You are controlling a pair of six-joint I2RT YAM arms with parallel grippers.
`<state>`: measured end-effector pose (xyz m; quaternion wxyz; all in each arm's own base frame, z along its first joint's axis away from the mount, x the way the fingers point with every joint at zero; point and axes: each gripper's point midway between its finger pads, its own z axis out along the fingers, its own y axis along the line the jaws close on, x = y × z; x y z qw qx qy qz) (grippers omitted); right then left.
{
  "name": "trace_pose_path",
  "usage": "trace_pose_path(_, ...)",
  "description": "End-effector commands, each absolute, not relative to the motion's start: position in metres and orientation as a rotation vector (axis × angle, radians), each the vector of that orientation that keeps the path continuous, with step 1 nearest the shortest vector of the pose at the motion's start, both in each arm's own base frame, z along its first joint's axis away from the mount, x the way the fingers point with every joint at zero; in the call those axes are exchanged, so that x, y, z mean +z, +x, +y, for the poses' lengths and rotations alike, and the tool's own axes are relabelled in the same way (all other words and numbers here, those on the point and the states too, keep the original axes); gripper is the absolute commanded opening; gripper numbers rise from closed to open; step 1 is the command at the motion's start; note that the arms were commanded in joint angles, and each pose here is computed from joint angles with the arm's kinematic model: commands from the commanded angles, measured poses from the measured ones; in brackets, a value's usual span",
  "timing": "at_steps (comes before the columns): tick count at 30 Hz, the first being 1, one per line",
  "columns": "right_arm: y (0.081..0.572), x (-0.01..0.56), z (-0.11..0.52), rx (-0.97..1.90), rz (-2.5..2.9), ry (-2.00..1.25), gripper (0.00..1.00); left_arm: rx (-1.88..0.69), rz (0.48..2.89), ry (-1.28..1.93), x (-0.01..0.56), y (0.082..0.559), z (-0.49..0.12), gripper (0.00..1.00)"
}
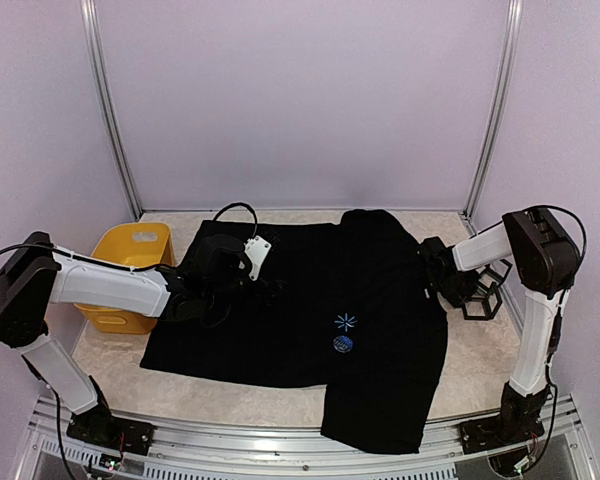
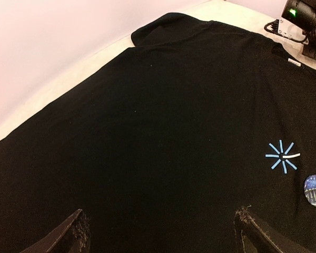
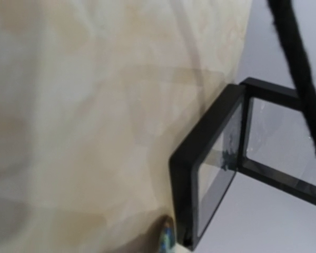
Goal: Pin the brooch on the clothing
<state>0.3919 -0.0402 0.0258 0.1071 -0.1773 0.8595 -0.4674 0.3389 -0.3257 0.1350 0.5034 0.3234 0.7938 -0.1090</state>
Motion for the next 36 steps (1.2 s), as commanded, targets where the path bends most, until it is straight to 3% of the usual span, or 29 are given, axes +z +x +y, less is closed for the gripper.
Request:
trace_pose_path(1,0.394,0.035,-0.024,-1.278,2.541,-0.513,0.00,-0.279,1.893,0.802,0.141,0.340,-0.335,0.90)
trace_pose_path(26,0.407,0.100,0.039,-1.095,2.485,-0.536,0.00,-0.338,1.840,0.838,0.154,0.329,-0.342,0.90)
trace_pose_path(30,0.416,0.153,0.096,-0.801,2.408,-0.566,0.00,-0.390,1.793,0.856,0.169,0.322,-0.348,0.90)
trace_pose_path(36,0.397,0.283,0.221,0.057,2.098,-0.697,0.00,-0.521,1.681,0.894,0.213,0.300,-0.359,0.90)
